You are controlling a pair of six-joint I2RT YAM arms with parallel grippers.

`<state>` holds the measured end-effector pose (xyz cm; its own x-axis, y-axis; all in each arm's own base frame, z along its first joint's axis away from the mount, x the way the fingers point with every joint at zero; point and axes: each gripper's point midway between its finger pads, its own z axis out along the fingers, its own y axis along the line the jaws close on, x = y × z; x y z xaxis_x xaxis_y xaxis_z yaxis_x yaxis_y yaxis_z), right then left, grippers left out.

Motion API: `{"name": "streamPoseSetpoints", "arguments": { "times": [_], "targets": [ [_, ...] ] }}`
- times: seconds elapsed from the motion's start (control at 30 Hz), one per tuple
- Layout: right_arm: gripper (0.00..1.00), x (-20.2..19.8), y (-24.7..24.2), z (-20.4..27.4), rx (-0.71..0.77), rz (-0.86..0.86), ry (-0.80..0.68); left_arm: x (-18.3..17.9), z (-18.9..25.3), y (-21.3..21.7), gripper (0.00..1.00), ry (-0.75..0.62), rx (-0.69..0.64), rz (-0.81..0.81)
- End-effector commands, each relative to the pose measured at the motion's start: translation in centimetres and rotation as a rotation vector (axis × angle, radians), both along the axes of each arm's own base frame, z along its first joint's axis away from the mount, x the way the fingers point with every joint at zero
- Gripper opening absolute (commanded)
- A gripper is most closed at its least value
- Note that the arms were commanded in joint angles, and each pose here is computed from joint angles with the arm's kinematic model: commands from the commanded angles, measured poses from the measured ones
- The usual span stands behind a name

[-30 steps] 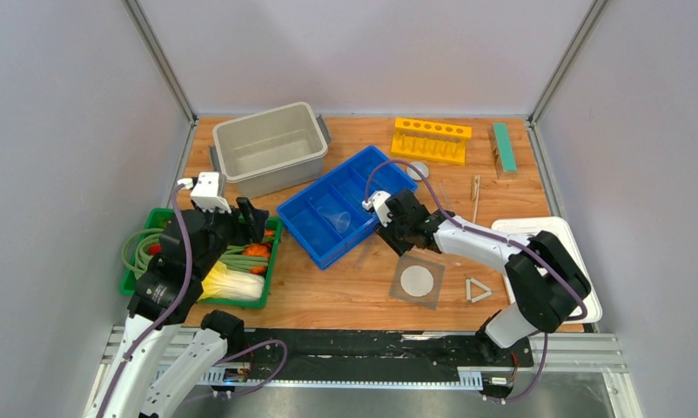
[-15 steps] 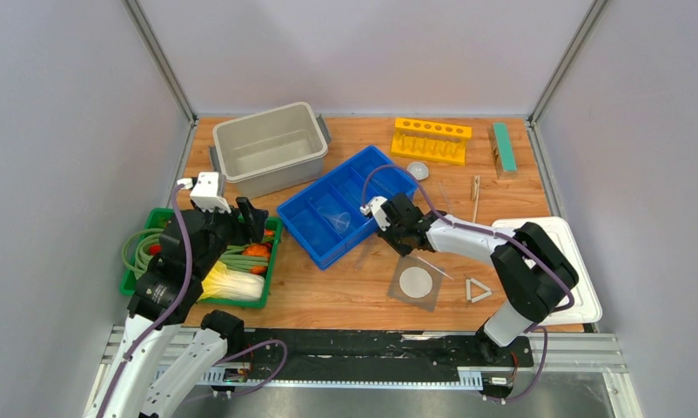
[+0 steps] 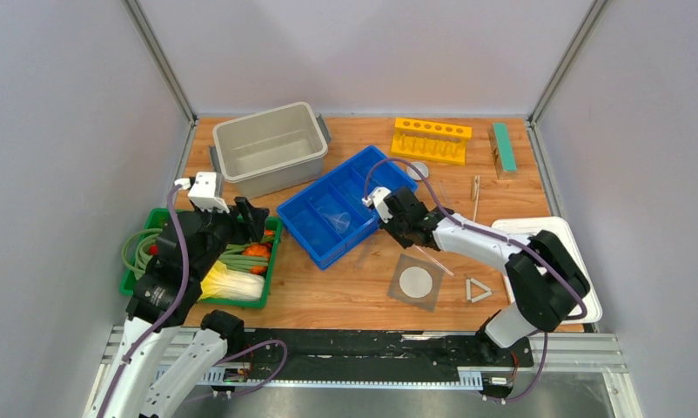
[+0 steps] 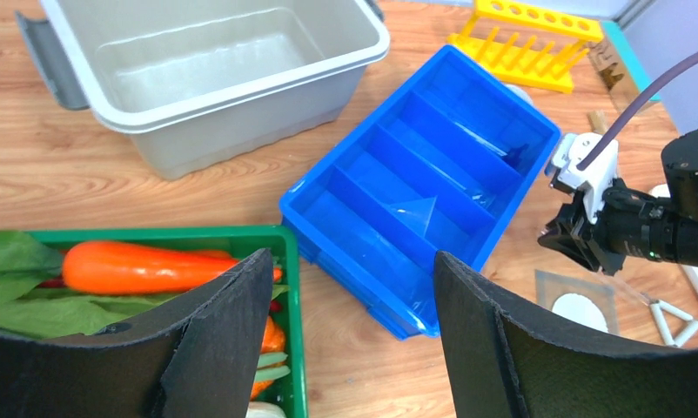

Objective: Organize the chemistry lab equipment

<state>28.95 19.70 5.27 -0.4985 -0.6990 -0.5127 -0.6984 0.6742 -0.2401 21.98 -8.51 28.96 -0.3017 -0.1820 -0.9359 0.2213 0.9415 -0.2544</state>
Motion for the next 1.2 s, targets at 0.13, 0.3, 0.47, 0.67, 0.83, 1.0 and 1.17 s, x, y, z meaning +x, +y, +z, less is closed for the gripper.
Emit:
{"name": "streamPoseSetpoints", "arguments": {
  "times": [0.13,0.3,0.47,0.67,0.83,1.0,1.17],
  "targets": [
    [0.15,1.6,2.5,10.2,0.265,-0.064,-0.166,-0.6,1.1,-4.9,0.75,-0.09,-0.107,-0.267],
    [0.15,1.4,4.9,16.5,0.539,-0.126,-0.21,-1.1,2.3,-8.5,0.75,-0.05,-0.182,-0.456],
    [0.16,0.8,6.5,22.0,0.758,-0.158,-0.233,-0.3,2.6,-12.1,0.76,0.047,-0.269,-0.59],
    [0.16,0.4,7.3,25.5,0.962,-0.264,-0.188,0.1,2.7,-16.5,0.83,0.045,-0.309,-0.707],
    [0.16,-0.6,8.5,27.3,1.087,-0.25,-0.15,0.4,1.6,-20.1,0.84,0.094,-0.273,-0.779],
    [0.17,-1.0,8.8,28.0,1.135,-0.256,-0.126,1.0,-0.4,-21.7,0.84,0.142,-0.259,-0.795],
    [0.17,-1.2,8.9,27.8,1.148,-0.266,-0.115,1.0,-0.7,-22.7,0.84,0.142,-0.287,-0.821]
  ]
}}
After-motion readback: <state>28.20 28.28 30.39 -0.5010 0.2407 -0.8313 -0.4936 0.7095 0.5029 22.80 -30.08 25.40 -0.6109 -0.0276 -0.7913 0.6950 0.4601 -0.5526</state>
